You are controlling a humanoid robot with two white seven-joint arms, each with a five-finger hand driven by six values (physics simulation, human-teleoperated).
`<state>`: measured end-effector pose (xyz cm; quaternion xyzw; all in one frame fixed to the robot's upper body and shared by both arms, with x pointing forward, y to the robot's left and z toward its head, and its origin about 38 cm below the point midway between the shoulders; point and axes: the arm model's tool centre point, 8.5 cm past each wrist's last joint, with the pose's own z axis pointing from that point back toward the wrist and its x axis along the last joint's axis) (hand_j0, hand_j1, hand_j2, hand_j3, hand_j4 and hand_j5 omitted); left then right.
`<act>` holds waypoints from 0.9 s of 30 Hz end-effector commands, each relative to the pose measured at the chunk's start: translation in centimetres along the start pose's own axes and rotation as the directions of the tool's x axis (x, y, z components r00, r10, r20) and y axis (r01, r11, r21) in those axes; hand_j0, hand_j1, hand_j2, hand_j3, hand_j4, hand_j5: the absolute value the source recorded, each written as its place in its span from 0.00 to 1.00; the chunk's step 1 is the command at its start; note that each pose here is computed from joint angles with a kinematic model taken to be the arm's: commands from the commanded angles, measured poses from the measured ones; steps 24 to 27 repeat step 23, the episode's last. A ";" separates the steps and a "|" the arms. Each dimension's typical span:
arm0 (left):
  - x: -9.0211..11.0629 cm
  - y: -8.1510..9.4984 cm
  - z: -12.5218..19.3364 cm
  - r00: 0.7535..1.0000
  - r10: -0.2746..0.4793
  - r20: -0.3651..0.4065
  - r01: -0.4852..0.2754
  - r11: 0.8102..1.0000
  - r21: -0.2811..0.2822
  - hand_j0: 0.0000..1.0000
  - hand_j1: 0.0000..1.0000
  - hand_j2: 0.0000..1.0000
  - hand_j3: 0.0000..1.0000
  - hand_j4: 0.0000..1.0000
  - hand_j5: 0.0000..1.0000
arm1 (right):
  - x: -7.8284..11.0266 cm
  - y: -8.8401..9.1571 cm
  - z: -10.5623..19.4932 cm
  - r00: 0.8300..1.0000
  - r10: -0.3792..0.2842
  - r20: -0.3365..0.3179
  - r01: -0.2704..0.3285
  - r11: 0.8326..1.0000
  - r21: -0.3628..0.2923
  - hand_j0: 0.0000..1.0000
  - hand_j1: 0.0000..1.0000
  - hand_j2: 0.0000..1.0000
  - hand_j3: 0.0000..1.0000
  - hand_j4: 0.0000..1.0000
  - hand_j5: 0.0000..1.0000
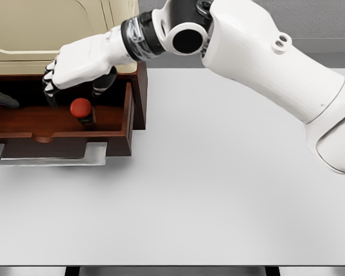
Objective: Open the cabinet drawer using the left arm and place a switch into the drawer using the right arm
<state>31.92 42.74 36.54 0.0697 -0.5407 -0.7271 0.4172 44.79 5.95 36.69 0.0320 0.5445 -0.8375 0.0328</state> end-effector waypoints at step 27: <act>5.4 2.1 -12.3 0.918 -0.083 0.389 0.069 0.996 0.048 1.00 1.00 1.00 1.00 1.00 1.00 | 7.2 18.0 24.8 0.946 -0.162 -0.280 0.194 0.977 0.091 1.00 1.00 1.00 1.00 1.00 1.00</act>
